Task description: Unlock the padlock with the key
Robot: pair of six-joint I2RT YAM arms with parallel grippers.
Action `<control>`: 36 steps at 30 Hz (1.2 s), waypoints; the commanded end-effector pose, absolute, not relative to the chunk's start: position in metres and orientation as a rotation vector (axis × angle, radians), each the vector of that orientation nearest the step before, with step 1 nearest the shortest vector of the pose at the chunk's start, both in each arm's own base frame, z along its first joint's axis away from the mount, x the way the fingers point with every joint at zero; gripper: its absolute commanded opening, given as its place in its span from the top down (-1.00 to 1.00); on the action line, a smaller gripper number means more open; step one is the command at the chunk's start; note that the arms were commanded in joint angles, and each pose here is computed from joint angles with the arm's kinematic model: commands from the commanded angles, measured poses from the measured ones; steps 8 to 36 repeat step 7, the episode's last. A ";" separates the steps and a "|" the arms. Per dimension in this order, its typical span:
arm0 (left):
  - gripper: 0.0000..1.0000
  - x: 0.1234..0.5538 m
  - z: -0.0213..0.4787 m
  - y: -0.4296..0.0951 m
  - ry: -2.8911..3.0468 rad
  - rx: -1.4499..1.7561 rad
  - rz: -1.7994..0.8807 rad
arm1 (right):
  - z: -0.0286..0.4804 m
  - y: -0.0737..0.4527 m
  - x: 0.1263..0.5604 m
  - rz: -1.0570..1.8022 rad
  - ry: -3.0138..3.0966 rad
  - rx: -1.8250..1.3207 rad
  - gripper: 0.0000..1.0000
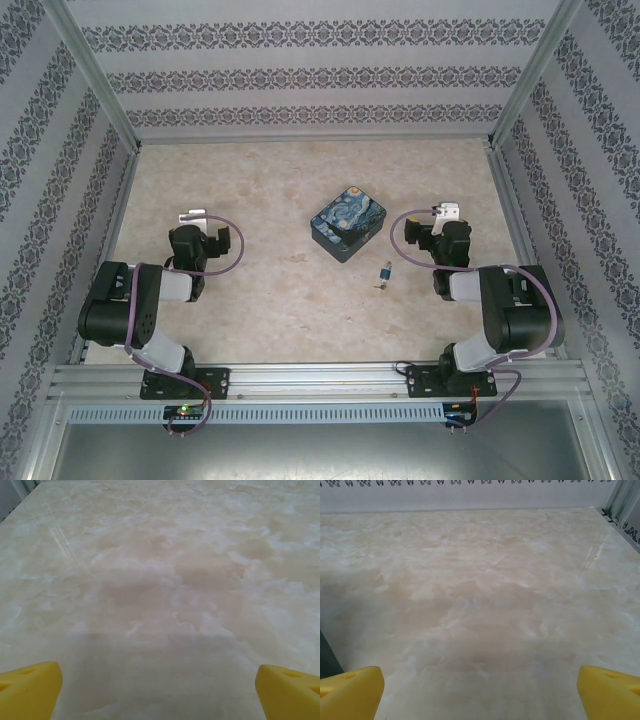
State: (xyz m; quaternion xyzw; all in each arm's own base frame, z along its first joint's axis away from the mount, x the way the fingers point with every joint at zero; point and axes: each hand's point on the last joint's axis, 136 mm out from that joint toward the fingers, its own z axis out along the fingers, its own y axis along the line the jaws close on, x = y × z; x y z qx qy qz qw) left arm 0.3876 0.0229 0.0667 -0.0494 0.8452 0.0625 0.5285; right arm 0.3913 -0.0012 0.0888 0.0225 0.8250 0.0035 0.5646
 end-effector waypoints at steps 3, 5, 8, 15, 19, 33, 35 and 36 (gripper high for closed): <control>-0.99 0.397 0.083 0.023 1.962 -0.126 0.131 | 0.104 0.002 0.399 0.008 1.898 0.026 -0.96; -0.99 0.397 0.083 0.023 1.962 -0.126 0.130 | 0.104 0.002 0.399 0.007 1.894 0.022 -0.96; -0.99 0.397 0.082 0.024 1.963 -0.128 0.129 | 0.105 0.003 0.397 0.001 1.890 0.017 -0.97; -0.99 0.397 0.082 0.024 1.963 -0.128 0.129 | 0.105 0.003 0.397 0.001 1.890 0.017 -0.97; -0.99 0.397 0.082 0.024 1.963 -0.128 0.129 | 0.105 0.003 0.397 0.001 1.890 0.017 -0.97; -0.99 0.397 0.082 0.024 1.963 -0.128 0.129 | 0.105 0.003 0.397 0.001 1.890 0.017 -0.97; -0.99 0.397 0.082 0.024 1.963 -0.128 0.129 | 0.105 0.003 0.397 0.001 1.890 0.017 -0.97; -0.99 0.397 0.082 0.024 1.963 -0.128 0.129 | 0.105 0.003 0.397 0.001 1.890 0.017 -0.97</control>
